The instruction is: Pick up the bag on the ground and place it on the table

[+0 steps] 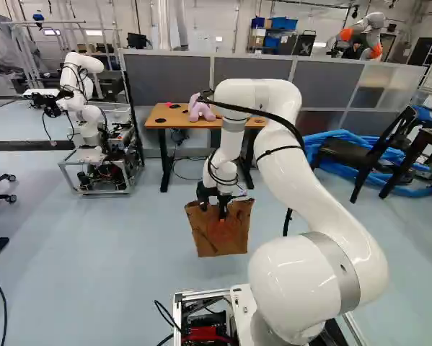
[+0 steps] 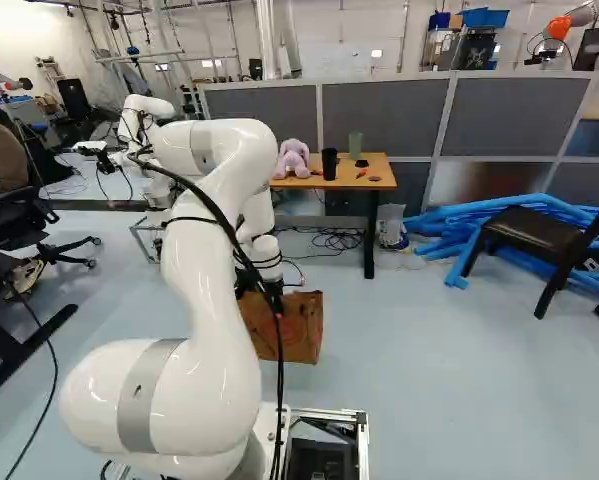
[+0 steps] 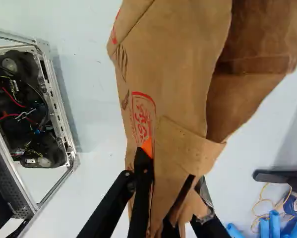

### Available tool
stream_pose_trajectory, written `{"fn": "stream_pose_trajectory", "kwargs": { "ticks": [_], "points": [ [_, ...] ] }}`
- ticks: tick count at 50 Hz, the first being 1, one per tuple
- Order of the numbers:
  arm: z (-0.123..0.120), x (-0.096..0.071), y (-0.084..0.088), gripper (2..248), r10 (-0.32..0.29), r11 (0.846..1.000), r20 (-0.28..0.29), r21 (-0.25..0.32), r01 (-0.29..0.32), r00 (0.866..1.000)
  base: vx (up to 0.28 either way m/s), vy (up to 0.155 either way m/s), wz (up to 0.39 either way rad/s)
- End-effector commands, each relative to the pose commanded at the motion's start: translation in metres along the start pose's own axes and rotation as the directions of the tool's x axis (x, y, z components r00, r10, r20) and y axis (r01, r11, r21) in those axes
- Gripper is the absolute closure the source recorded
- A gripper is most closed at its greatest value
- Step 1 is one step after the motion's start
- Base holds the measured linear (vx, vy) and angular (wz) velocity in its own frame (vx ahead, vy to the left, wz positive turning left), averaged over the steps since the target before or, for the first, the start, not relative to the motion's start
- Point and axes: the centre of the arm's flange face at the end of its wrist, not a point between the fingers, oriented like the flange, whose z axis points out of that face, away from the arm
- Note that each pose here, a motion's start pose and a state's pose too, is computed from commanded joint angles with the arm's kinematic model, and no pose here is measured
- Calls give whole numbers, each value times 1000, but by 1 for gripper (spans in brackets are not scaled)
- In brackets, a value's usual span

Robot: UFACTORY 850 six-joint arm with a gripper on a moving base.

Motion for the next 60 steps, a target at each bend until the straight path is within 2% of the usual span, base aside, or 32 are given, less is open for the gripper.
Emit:
{"fn": "stream_pose_trajectory", "kwargs": {
  "ticks": [60],
  "points": [
    [-91, -2, -15, 229, 0, 996, -9, -86, 0, 1000, 0, 0, 0]
  ]
}}
